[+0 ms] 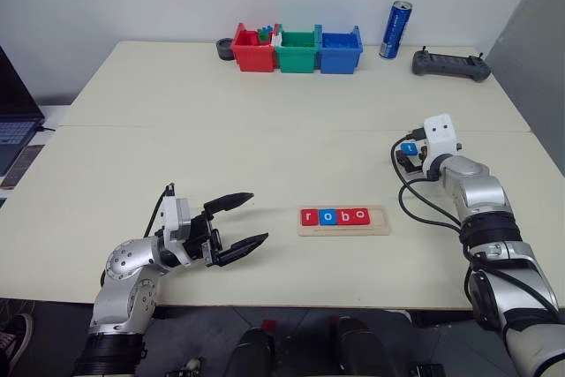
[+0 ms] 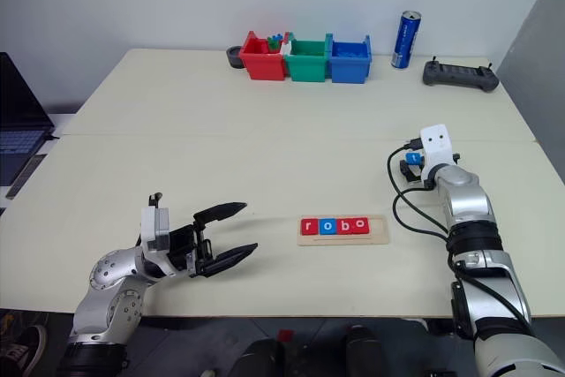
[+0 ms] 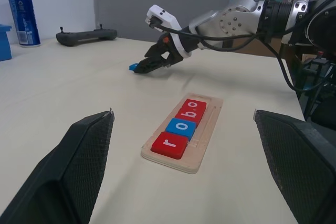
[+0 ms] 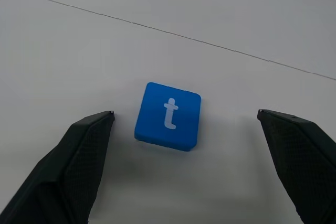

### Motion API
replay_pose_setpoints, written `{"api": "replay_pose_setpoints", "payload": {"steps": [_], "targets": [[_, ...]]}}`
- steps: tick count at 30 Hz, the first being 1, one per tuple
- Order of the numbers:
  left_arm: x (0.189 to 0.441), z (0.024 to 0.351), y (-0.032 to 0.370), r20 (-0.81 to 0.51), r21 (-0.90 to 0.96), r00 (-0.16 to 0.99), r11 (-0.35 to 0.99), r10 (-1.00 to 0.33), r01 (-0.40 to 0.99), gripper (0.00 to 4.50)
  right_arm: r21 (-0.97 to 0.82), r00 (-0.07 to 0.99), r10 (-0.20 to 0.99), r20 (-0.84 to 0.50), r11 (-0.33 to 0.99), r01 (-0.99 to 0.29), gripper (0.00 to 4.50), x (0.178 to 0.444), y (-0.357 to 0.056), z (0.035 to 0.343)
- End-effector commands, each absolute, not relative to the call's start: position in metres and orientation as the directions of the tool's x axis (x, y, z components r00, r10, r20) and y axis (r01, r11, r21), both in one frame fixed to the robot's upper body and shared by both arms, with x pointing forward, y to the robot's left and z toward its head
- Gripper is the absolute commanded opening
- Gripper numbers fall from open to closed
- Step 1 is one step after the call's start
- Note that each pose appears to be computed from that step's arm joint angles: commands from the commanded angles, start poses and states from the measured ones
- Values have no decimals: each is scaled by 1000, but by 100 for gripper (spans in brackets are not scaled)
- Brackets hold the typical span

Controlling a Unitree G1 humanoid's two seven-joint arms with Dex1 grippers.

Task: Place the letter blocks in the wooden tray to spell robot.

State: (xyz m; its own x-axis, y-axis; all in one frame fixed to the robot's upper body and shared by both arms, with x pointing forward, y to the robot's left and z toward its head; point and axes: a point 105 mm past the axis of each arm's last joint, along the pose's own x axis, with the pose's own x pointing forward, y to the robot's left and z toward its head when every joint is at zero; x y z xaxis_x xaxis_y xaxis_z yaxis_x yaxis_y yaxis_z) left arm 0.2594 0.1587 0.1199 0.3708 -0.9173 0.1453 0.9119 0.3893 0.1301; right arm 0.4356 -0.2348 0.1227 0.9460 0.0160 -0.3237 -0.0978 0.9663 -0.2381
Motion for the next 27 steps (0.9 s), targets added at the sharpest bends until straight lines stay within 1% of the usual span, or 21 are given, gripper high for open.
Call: {"api": "replay_pose_setpoints", "payload": {"steps": [1,6,12,14,16,20,22,27], "targets": [[260,124,156,149,150,352,373,-924,916,450,-177,958,12,-287,982,-65,447,442,-232,138],[261,125,156,148,150,349,369,-925,917,450,-105,947,-17,-321,994,-18,447,445,-233,130],[260,125,158,139,152,349,368,-927,917,450,-70,933,-23,-359,998,-3,447,443,-233,120],[260,125,157,139,153,350,369,-927,917,450,-63,933,-21,-359,998,-2,411,442,-232,118],[260,125,157,140,157,352,371,-926,915,450,-58,934,-19,-358,998,-2,359,442,-231,117],[261,126,157,142,160,353,373,-925,914,450,-62,935,-17,-355,998,-6,225,441,-230,116],[261,126,157,143,160,352,373,-925,914,450,-69,935,-18,-354,998,-7,150,441,-230,116],[262,126,155,143,157,347,367,-927,917,450,-126,940,-48,-338,992,5,146,439,-235,119]]}}
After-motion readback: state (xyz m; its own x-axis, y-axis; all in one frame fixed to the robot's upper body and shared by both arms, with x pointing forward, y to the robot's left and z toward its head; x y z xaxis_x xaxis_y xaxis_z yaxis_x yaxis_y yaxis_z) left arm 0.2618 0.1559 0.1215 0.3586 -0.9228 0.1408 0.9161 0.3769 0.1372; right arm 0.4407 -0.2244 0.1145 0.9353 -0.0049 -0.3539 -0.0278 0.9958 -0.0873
